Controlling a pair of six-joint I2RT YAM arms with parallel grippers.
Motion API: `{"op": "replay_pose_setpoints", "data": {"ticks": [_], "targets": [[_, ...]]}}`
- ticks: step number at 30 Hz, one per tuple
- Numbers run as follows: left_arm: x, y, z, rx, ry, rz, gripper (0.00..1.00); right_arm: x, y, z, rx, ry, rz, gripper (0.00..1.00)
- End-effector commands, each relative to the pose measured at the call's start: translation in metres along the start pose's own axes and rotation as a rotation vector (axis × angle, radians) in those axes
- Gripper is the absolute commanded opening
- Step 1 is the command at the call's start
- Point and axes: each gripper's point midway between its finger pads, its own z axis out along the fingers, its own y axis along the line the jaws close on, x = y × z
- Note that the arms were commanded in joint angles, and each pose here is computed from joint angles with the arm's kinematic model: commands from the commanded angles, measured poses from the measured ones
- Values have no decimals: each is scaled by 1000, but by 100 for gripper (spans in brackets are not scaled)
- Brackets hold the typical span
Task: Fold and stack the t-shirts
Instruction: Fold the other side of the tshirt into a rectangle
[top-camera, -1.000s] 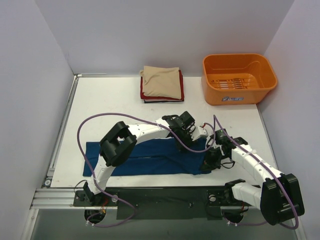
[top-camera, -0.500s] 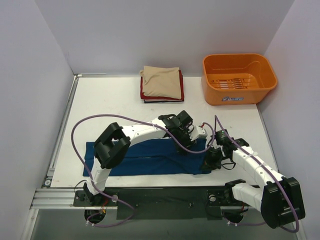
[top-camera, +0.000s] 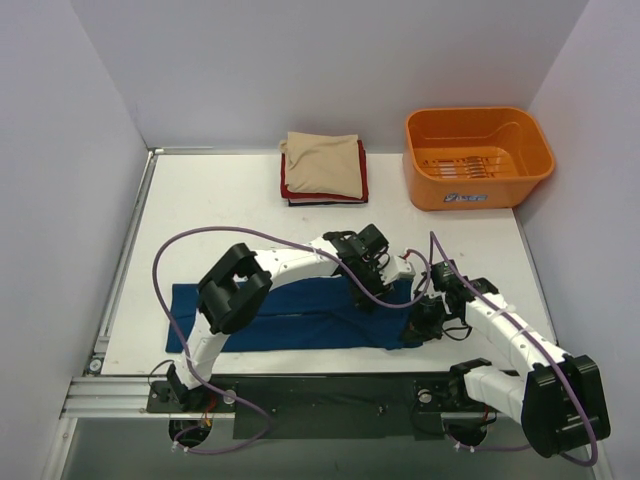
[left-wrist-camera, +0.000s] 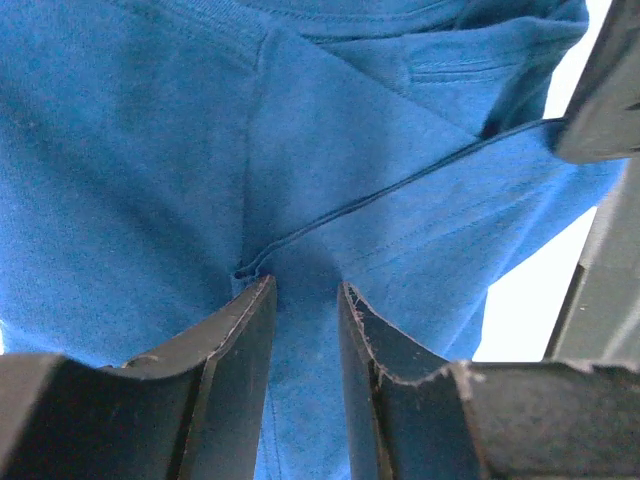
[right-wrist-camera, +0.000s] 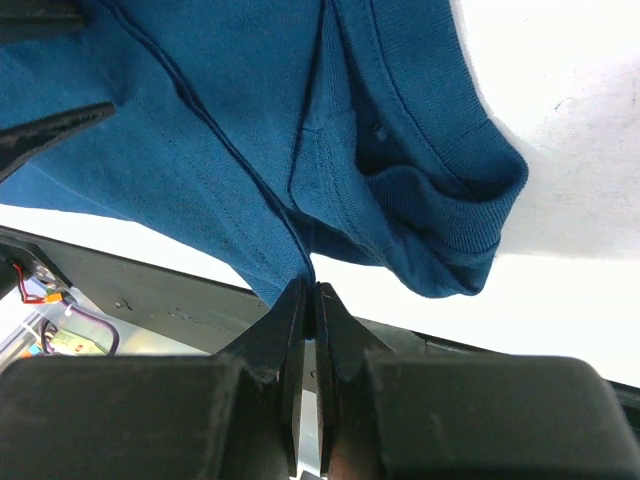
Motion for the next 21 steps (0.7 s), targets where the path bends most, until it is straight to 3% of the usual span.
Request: {"op": "replay_pose_setpoints", "data": {"ticks": [1, 12, 13, 16, 21], "targets": [[-12, 16, -5, -62, -14, 14, 41, 8, -3, -1, -1, 18, 23, 0], [-5, 22, 6, -120, 16, 33, 41, 8, -3, -1, -4, 24, 17, 0], [-4, 23, 7, -124, 22, 31, 38, 7, -3, -1, -3, 22, 19, 0], [-3, 24, 7, -130, 26, 22, 0, 7, -2, -1, -6, 20, 18, 0], [-17, 16, -15, -91, -26, 5, 0, 2, 5, -7, -23, 2, 11, 0]]}}
